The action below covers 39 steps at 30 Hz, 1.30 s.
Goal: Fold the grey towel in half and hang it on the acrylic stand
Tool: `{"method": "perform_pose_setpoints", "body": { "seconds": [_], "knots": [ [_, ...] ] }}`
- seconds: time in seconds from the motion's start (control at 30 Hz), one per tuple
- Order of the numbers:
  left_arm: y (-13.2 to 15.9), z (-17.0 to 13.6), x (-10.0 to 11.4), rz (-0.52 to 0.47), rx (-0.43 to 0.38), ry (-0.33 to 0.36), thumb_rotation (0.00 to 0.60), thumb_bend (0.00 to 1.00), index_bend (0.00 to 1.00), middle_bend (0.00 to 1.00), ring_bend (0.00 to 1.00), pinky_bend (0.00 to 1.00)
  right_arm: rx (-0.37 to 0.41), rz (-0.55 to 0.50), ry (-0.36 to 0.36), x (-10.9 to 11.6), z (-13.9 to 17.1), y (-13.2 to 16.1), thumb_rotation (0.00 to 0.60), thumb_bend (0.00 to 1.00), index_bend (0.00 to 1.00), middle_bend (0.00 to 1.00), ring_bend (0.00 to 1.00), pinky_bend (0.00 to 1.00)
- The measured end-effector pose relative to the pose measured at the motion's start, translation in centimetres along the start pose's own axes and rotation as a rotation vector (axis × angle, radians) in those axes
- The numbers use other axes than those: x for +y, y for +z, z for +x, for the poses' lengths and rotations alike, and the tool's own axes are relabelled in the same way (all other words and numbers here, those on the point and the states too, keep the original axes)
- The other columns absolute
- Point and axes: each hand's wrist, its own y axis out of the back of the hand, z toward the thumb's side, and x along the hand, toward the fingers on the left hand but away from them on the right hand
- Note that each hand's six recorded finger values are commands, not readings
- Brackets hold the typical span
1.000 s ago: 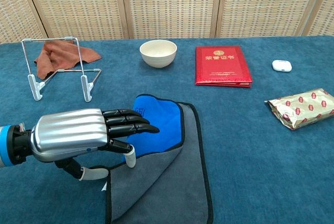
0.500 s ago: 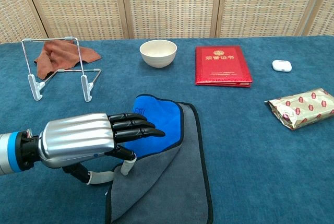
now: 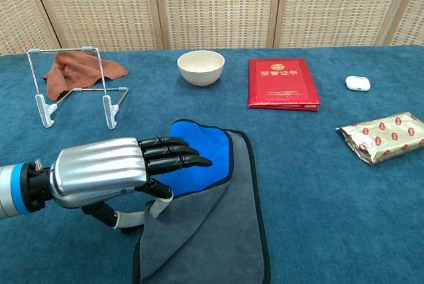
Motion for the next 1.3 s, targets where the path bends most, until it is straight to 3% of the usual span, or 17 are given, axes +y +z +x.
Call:
{"method": "perform_pose_setpoints", "body": {
  "seconds": [0.27, 0.77, 0.83, 0.9, 0.93, 1.3],
  "knots": [
    [0.4, 0.5, 1.5, 0.094, -0.058, 0.045, 0.600, 0.44, 0.62, 0.00, 0.00, 0.04, -0.001, -0.001, 0.000, 0.1, 0.0, 0.0, 0.600, 0.00, 0.00, 0.00, 0.00, 0.00],
    [3.5, 4.7, 4.4, 0.380, -0.269, 0.126, 0.600, 0.41, 0.59, 0.00, 0.00, 0.05, -0.002, -0.008, 0.003, 0.1, 0.1, -0.1, 0.600, 0.00, 0.00, 0.00, 0.00, 0.00],
    [4.1, 5.4, 4.5, 0.413, -0.305, 0.121, 0.600, 0.41, 0.48, 0.00, 0.00, 0.06, -0.004, -0.010, 0.003, 0.2, 0.1, -0.2, 0.600, 0.00, 0.00, 0.00, 0.00, 0.00],
    [4.7, 5.9, 4.4, 0.426, -0.330, 0.121, 0.600, 0.39, 0.13, 0.00, 0.00, 0.06, -0.004, -0.013, 0.004, 0.2, 0.1, -0.2, 0.600, 0.00, 0.00, 0.00, 0.00, 0.00],
    [5.0, 6.0, 4.4, 0.421, -0.333, 0.123, 0.600, 0.38, 0.03, 0.00, 0.00, 0.07, -0.004, -0.013, 0.004, 0.2, 0.1, -0.2, 0.600, 0.00, 0.00, 0.00, 0.00, 0.00],
    [6.3, 6.9, 5.5, 0.321, -0.320, 0.222, 0.600, 0.32, 0.00, 0.00, 0.00, 0.09, -0.008, -0.026, 0.003, 0.4, 0.0, -0.7, 0.600, 0.00, 0.00, 0.00, 0.00, 0.00]
  ]
}}
